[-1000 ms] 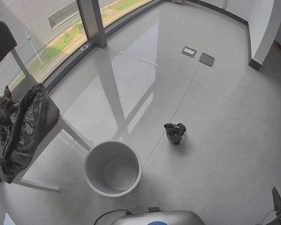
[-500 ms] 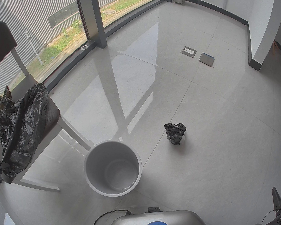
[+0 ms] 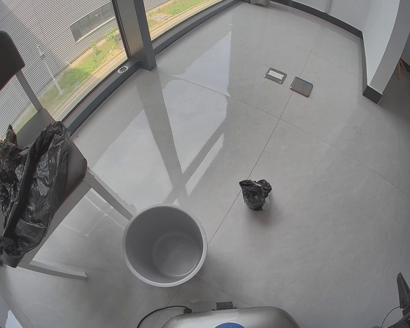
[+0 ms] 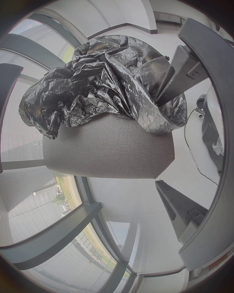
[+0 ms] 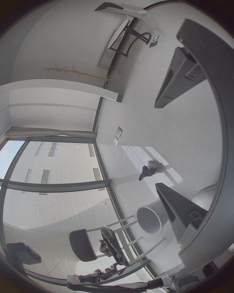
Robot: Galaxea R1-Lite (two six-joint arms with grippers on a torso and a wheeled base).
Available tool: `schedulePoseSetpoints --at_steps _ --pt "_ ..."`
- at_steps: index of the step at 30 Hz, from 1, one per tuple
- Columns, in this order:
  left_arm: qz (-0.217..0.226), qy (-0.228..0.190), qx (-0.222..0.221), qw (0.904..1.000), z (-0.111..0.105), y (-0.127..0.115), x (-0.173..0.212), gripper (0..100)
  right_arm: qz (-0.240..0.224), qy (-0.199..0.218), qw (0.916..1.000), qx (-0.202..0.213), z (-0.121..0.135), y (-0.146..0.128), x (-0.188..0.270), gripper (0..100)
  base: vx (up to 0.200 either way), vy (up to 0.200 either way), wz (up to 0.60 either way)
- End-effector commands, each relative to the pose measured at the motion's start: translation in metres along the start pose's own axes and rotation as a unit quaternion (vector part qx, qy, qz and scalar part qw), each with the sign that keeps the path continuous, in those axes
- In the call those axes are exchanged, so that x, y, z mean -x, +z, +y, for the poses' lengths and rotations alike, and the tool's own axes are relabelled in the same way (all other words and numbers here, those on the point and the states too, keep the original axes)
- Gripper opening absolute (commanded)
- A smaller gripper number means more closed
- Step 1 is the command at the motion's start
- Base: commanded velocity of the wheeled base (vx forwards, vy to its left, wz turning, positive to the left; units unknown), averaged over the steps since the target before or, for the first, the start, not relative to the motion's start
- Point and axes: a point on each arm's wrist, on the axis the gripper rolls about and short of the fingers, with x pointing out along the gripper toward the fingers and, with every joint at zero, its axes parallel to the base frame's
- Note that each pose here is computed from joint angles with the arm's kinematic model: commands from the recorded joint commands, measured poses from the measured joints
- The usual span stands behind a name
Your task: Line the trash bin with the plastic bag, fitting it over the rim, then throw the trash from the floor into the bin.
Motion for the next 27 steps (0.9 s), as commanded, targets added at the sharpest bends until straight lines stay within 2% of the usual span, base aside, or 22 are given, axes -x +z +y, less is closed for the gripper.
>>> schedulePoseSetpoints --at_steps 1,3,4,6,8,11,21,27 --pt "0.000 0.003 -0.005 1.0000 0.002 -0.001 0.000 100 0.006 0.001 1.0000 0.001 0.000 -0.005 -0.001 100 0.000 0.000 0.00" --pt "0.005 0.003 -0.015 0.9999 0.002 -0.002 -0.001 100 0.006 0.003 1.0000 0.001 0.000 -0.005 -0.001 100 0.000 0.000 0.00" --pt "0.006 0.002 -0.016 0.9998 0.003 -0.002 -0.002 0 0.006 0.003 1.0000 0.001 0.000 -0.005 -0.001 100 0.000 0.000 0.00" --pt "0.010 0.003 -0.016 0.9998 0.004 -0.003 -0.004 0 0.006 0.003 1.0000 0.001 0.000 -0.005 -0.001 100 0.000 0.000 0.00" --pt "0.032 0.008 -0.029 0.9990 0.013 -0.010 -0.018 0 0.006 0.003 1.0000 0.002 0.000 -0.005 -0.001 100 0.000 0.000 0.00" --pt "0.018 0.006 -0.040 0.9990 0.012 -0.014 -0.017 0 0.006 0.003 1.0000 0.003 0.000 -0.005 -0.001 100 0.000 0.000 0.00" --pt "0.012 -0.014 -0.041 0.9990 0.010 -0.012 -0.016 0 0.006 0.003 1.0000 0.003 0.000 -0.005 -0.001 100 0.000 0.000 0.00" --pt "-0.014 -0.029 -0.056 0.9979 -0.004 -0.007 0.007 0 0.006 0.003 1.0000 0.003 0.000 -0.005 -0.001 100 0.000 0.000 0.00"
